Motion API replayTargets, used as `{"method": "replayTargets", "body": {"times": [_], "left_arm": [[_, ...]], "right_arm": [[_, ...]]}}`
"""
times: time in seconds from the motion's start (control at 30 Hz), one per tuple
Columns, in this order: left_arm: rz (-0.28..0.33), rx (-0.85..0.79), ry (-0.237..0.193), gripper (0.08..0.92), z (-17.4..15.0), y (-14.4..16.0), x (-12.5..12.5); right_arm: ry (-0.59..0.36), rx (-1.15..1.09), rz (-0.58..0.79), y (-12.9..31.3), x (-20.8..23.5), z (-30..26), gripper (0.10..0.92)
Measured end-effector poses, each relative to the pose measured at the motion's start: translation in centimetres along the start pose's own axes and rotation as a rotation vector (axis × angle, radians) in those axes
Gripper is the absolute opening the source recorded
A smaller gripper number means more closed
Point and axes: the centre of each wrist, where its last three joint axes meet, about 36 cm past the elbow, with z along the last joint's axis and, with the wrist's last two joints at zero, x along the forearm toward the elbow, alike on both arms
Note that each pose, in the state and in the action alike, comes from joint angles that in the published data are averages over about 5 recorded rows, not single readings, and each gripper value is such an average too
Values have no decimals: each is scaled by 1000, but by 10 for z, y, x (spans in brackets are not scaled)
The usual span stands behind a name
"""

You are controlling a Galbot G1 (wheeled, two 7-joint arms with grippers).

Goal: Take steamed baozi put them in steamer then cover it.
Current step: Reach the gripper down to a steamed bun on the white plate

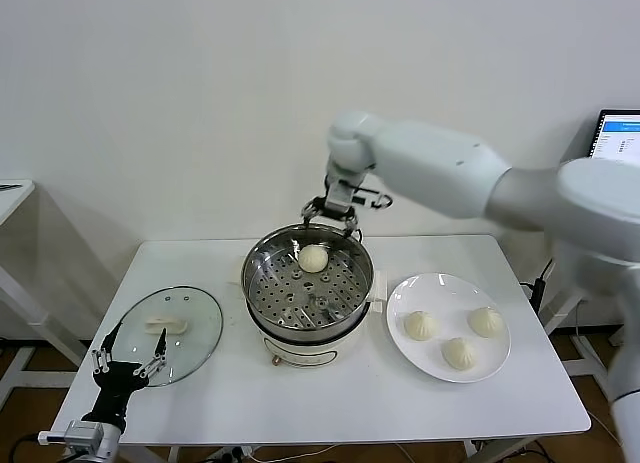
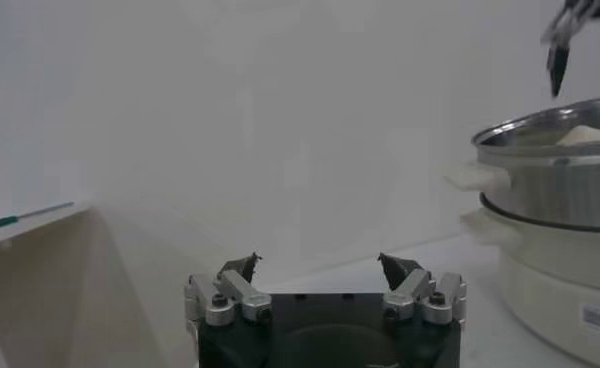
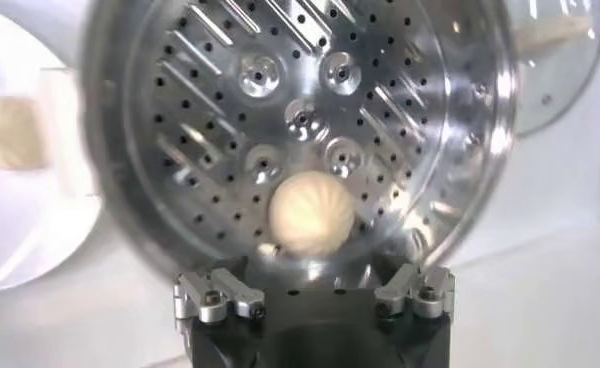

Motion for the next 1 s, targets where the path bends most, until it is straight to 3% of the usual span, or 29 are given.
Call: {"method": "replayTargets", "body": {"times": [0.2, 0.37, 0.67, 1.0], "left_arm": [[6, 1, -7, 823, -4, -6, 2], [10, -2, -12, 823, -7, -10, 4], [15, -6, -17, 823, -9, -15, 5], [19, 0, -14, 823, -6, -19, 0]], "right_arm": [[-2, -206, -5, 69, 33, 12, 823], [-3, -441, -10, 136, 34, 23, 823], [-47, -825, -31, 232, -19, 30, 823], [-128, -1061, -50, 274, -86, 16, 823]]}}
